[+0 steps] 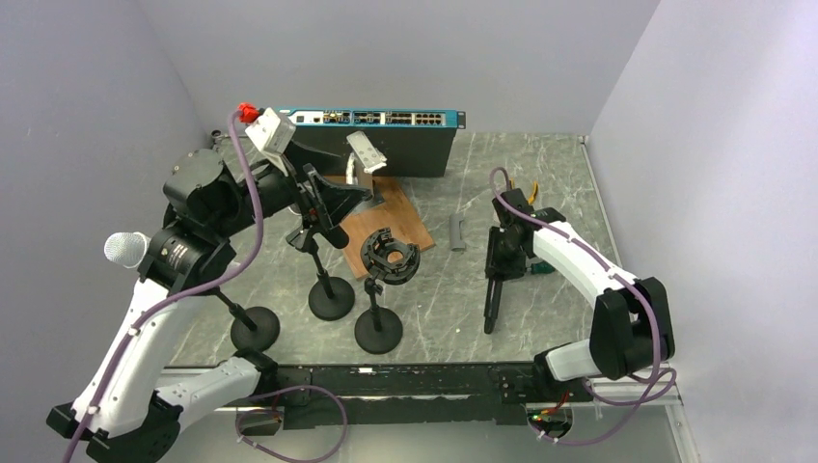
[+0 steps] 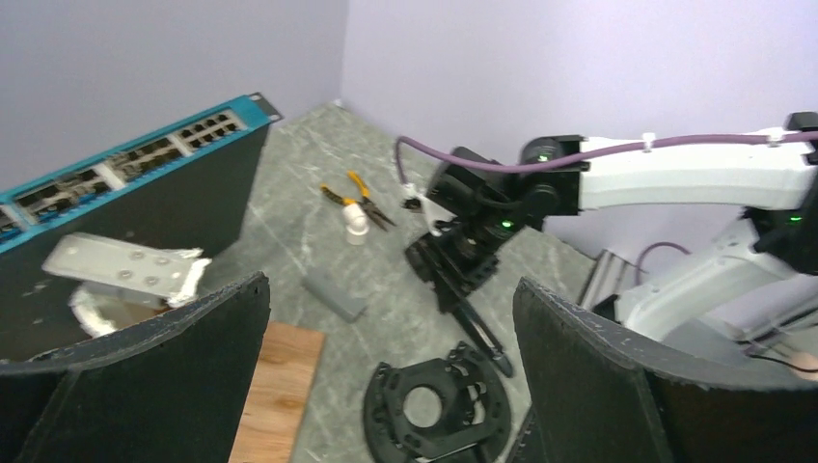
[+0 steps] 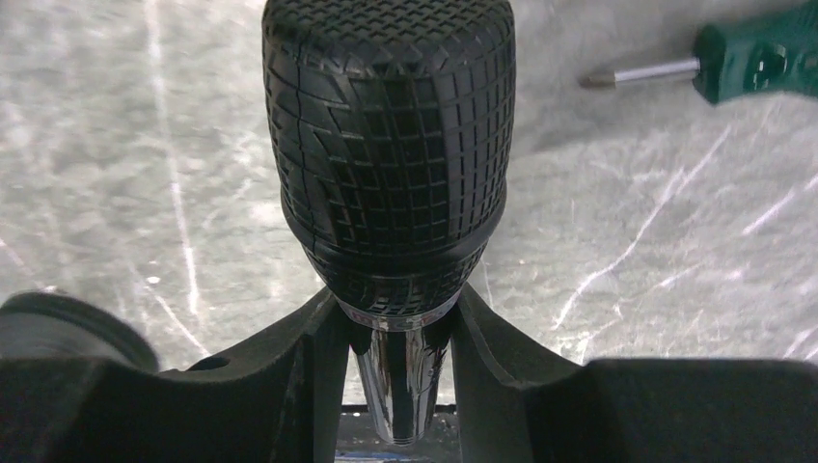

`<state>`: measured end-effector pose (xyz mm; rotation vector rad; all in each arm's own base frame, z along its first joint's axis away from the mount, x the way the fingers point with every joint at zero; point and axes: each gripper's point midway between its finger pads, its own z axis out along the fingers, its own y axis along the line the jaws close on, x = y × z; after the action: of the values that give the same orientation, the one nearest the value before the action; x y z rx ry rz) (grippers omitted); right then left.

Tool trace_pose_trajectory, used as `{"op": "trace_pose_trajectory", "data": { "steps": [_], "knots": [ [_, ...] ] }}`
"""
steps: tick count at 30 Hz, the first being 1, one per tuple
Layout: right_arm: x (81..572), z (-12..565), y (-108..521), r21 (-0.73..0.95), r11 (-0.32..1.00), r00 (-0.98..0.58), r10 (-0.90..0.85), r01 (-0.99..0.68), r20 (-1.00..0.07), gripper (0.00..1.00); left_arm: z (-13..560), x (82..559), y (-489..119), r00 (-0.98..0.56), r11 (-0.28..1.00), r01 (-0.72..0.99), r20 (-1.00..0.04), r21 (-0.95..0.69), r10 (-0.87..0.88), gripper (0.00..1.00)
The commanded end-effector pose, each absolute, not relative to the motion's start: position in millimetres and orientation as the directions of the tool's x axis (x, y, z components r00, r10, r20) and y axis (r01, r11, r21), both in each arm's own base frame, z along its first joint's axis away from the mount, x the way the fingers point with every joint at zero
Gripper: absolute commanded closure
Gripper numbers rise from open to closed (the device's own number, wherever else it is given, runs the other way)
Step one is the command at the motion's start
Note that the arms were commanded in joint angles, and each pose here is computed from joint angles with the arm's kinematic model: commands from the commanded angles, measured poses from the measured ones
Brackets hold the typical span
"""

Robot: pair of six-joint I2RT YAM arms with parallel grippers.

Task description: Remove the microphone from the stand

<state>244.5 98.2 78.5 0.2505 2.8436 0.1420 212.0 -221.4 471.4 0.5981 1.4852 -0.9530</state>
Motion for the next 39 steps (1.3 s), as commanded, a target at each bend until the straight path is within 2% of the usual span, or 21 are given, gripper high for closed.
{"op": "trace_pose_trajectory", "data": {
  "steps": [1,7,12,17,21,27,32,39],
  "knots": [
    [230,66,83,0.064,0.964,-0.929,0.267,0.259,-0.256,1.00,493,208,-202,0.033,0.575,0.814,-0.982,-0.083,-0.188,0.01],
    [228,40,76,-0.007,0.963,-0.939,0.262,0.270,-0.221,1.00,497,185,-184,0.167,0.602,0.798,-0.970,0.027,-0.178,0.01],
    [228,31,74,-0.010,0.967,-0.943,0.245,0.254,-0.227,0.95,490,176,-175,0.218,0.616,0.786,-0.959,0.064,-0.179,0.01],
    [234,29,73,-0.011,0.972,-0.941,0.223,0.233,-0.255,0.74,485,172,-174,0.233,0.597,0.799,-0.953,0.075,-0.192,0.01],
    [237,26,75,-0.006,0.974,-0.942,0.215,0.225,-0.258,0.51,482,170,-177,0.237,0.577,0.812,-0.952,0.085,-0.193,0.01],
    [252,33,85,0.057,0.975,-0.928,0.222,0.214,-0.300,0.36,481,169,-183,0.226,0.545,0.834,-0.956,0.090,-0.187,0.01],
    [268,58,94,0.126,0.976,-0.898,0.213,0.178,-0.386,0.23,482,168,-188,0.174,0.517,0.854,-0.970,0.062,-0.172,0.01],
    [274,113,131,0.321,0.946,-0.847,0.142,-0.035,-0.512,0.18,467,150,-187,-0.007,0.481,0.871,-0.981,-0.102,-0.195,0.01]
  ]
}}
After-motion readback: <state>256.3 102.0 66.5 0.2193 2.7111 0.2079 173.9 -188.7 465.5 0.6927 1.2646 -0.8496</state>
